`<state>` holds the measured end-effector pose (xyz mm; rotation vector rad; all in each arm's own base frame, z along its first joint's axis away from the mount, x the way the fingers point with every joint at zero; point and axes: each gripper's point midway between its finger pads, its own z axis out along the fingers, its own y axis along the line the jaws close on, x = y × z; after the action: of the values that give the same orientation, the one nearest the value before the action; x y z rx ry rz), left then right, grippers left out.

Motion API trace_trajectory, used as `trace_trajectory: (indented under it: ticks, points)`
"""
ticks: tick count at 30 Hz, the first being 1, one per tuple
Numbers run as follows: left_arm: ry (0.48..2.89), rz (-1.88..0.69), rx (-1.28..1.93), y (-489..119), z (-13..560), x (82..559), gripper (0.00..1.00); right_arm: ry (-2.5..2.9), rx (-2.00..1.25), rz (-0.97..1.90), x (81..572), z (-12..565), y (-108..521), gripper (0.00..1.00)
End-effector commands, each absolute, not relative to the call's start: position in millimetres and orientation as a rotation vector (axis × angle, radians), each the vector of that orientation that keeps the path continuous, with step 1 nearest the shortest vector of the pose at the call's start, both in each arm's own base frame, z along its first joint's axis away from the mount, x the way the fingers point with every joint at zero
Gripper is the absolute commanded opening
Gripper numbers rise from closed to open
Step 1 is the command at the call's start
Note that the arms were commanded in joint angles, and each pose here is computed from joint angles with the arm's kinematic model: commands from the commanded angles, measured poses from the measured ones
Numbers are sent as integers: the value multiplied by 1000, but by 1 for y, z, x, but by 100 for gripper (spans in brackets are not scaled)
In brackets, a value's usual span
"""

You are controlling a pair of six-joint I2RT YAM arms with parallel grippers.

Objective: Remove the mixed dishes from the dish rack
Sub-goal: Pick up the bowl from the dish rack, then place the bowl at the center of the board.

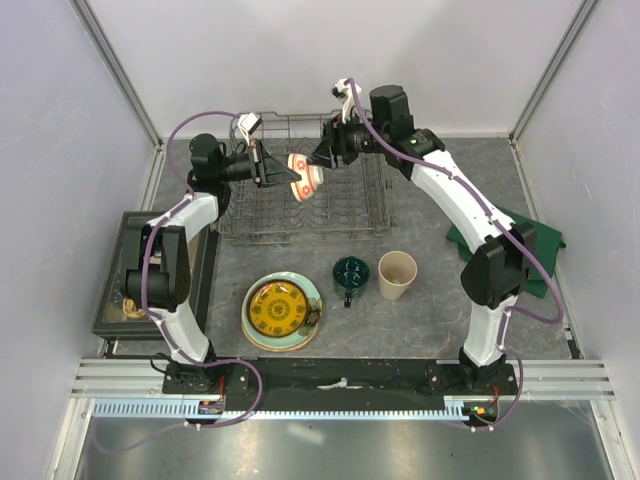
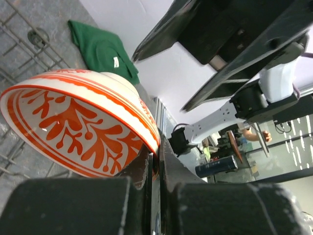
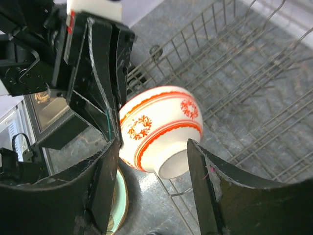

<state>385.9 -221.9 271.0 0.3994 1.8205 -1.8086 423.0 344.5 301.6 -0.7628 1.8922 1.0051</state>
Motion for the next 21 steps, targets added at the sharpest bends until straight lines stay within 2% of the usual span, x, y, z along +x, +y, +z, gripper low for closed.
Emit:
trace_trajectory:
  ticks: [1, 7, 10, 11, 21]
  points:
    - [1751, -1645, 613, -219, 304, 367, 2, 1754, -747, 933, 419, 355, 324, 67]
    - [1829, -1512, 672, -216, 298, 352, 2, 1741, -646, 803, 432, 375, 291, 71]
    - [1814, -1361, 793, -220, 298, 344, 1, 1735, -600, 731, 438, 383, 273, 71]
    - [1888, -1326, 795, -224, 290, 333, 2, 1728, -595, 719, 437, 387, 268, 72]
    - [1899, -993, 1145, -241, 271, 271, 2, 1746, -548, 564, 441, 390, 230, 73]
